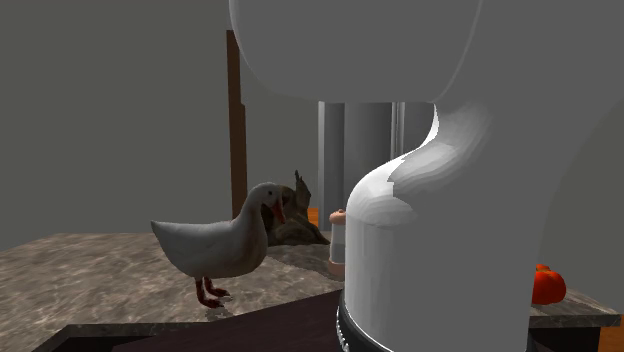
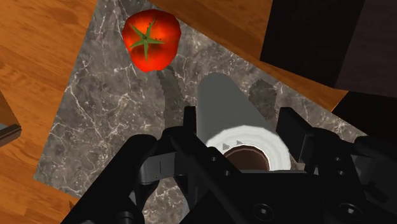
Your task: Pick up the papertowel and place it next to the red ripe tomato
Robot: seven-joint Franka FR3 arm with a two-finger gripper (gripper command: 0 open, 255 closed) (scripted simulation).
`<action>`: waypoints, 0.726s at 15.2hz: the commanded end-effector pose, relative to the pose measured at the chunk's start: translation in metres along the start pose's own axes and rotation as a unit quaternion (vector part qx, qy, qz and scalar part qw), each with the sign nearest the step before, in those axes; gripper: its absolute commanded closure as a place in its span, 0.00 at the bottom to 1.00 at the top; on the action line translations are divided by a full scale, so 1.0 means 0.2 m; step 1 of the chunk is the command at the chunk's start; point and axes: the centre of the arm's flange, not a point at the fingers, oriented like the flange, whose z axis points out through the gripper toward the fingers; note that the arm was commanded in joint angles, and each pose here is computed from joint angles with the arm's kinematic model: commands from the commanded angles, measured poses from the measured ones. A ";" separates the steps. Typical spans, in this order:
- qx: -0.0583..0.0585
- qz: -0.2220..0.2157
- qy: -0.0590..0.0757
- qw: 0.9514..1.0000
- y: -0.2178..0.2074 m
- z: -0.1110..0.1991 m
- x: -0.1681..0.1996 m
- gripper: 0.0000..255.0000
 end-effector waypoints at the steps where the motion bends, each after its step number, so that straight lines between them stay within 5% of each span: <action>1: 0.000 0.000 0.000 1.000 0.00 0.06 0.01 1.00; 11: 0.000 0.000 0.000 1.000 -0.02 0.32 0.04 1.00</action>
